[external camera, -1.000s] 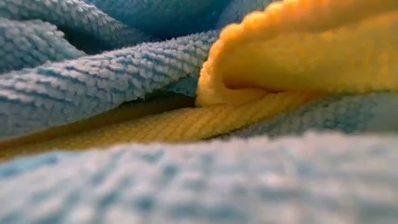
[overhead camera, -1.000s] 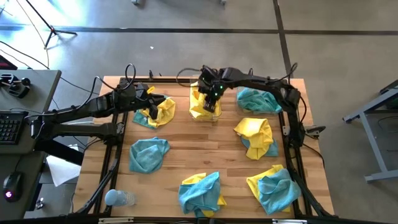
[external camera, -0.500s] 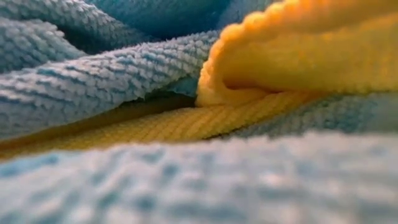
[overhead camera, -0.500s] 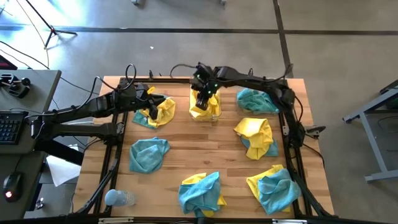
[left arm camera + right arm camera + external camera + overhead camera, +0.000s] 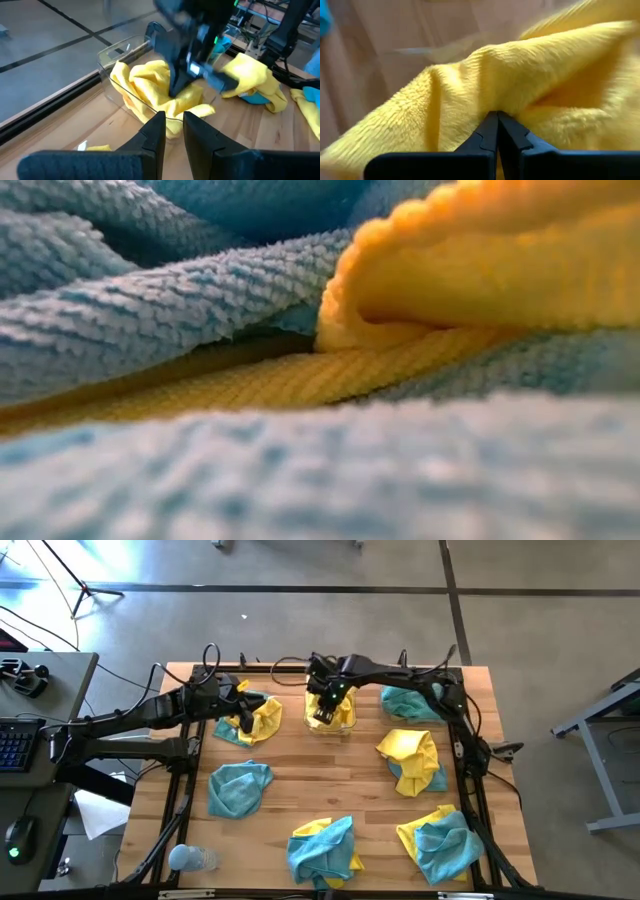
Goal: Sort microfiber towel by color & place in baskets
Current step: Put the yellow towel into the left transparent bin, then put the blue towel into the right transparent bin
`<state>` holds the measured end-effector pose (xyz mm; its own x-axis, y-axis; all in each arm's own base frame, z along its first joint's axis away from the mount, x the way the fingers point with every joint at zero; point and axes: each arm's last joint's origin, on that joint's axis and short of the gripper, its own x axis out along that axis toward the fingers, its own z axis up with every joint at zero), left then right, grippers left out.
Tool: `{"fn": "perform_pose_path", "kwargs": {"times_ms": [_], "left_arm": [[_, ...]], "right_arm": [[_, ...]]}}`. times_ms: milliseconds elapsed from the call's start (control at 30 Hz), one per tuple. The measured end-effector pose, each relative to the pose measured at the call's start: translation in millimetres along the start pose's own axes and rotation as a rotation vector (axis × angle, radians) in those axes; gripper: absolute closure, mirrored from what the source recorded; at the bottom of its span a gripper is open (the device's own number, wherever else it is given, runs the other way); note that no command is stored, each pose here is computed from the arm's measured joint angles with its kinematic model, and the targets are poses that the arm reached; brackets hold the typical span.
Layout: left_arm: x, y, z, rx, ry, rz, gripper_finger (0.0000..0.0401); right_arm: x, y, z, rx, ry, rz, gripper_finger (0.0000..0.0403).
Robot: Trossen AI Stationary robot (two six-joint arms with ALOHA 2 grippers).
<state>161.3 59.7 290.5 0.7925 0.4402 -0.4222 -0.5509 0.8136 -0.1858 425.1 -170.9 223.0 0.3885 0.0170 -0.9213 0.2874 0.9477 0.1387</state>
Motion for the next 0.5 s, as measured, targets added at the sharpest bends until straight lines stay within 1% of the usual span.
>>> {"fn": "perform_pose_path", "kwargs": {"times_ms": [200,300,400,500], "left_arm": [[0,0,-2,0.035,0.02,-0.003,0.0348],[0,0,-2,0.035,0.023,-0.008,0.0348],[0,-1,-2,0.034,0.032,-0.041,0.0348],[0,-1,-3,0.03,0.038,-0.058,0.0348]], "right_arm": [[-55,9,1,0.04,-0.109,-0.016,0.0403],[-80,14,-2,0.075,-0.145,-0.057,0.0403],[-96,26,-7,0.121,-0.15,-0.087,0.0403],[-105,47,-10,0.14,-0.169,-0.1,0.0403]]}}
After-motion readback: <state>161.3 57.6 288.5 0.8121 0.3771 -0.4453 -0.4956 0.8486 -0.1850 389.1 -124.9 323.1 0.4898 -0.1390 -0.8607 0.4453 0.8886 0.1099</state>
